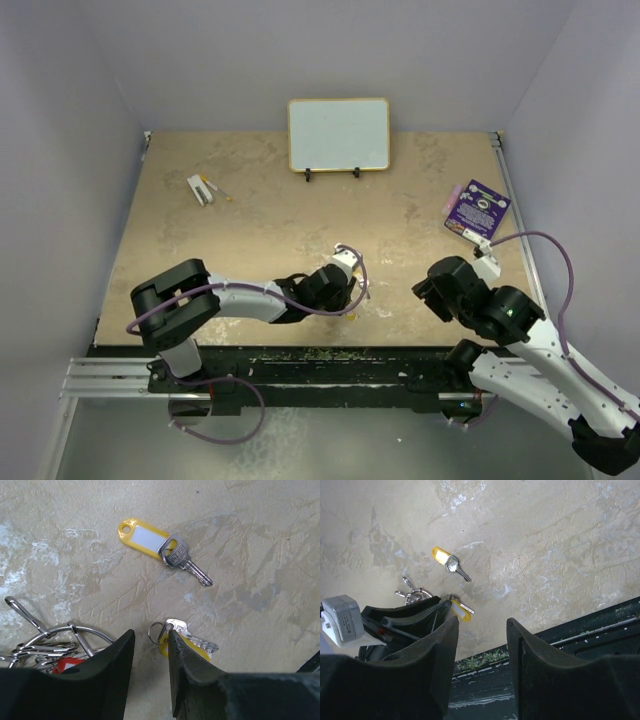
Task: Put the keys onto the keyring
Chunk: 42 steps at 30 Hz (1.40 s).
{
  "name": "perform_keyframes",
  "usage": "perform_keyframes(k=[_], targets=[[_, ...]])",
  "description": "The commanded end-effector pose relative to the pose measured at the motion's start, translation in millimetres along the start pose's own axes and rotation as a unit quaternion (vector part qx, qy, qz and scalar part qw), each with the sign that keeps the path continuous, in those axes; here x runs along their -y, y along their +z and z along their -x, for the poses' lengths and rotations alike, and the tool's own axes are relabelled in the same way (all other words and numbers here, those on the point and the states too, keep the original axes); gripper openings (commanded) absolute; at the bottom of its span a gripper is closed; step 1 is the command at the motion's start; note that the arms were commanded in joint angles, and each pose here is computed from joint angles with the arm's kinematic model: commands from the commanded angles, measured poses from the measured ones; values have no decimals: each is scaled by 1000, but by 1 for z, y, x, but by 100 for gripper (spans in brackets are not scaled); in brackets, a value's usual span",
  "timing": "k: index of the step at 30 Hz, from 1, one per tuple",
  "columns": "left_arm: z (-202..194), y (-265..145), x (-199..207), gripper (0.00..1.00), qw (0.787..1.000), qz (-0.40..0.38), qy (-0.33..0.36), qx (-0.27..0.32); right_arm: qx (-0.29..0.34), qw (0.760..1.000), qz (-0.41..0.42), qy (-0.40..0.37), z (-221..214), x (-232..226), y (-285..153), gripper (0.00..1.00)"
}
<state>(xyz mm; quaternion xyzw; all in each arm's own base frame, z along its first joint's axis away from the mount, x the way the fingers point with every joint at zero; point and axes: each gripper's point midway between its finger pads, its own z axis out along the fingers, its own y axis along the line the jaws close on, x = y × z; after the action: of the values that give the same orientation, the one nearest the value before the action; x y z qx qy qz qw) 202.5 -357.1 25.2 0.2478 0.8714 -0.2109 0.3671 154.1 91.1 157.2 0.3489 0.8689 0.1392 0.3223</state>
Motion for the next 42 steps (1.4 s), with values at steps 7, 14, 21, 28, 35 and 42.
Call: perform_keyframes(k=[7, 14, 21, 28, 35, 42], targets=[[-6, 23, 23, 33, 997, -51, -56, 6, 14, 1000, -26, -4, 6, 12, -2, 46], [-13, 28, 25, 19, 997, -48, -54, -17, 7, 999, -42, -11, 5, 21, -6, 45], [-10, 12, 21, 23, 998, -43, -34, -31, 6, 999, -37, -12, 5, 20, -8, 46], [-8, -9, 14, 27, 998, -48, -32, -11, 13, 999, -36, -8, 8, 20, -8, 49], [-10, 5, 8, 27, 999, -32, -16, -4, 17, 999, -36, -12, 11, 17, -9, 50], [-13, 12, 4, 27, 1000, -19, -10, -2, 20, 999, -36, -11, 11, 18, -9, 49]])
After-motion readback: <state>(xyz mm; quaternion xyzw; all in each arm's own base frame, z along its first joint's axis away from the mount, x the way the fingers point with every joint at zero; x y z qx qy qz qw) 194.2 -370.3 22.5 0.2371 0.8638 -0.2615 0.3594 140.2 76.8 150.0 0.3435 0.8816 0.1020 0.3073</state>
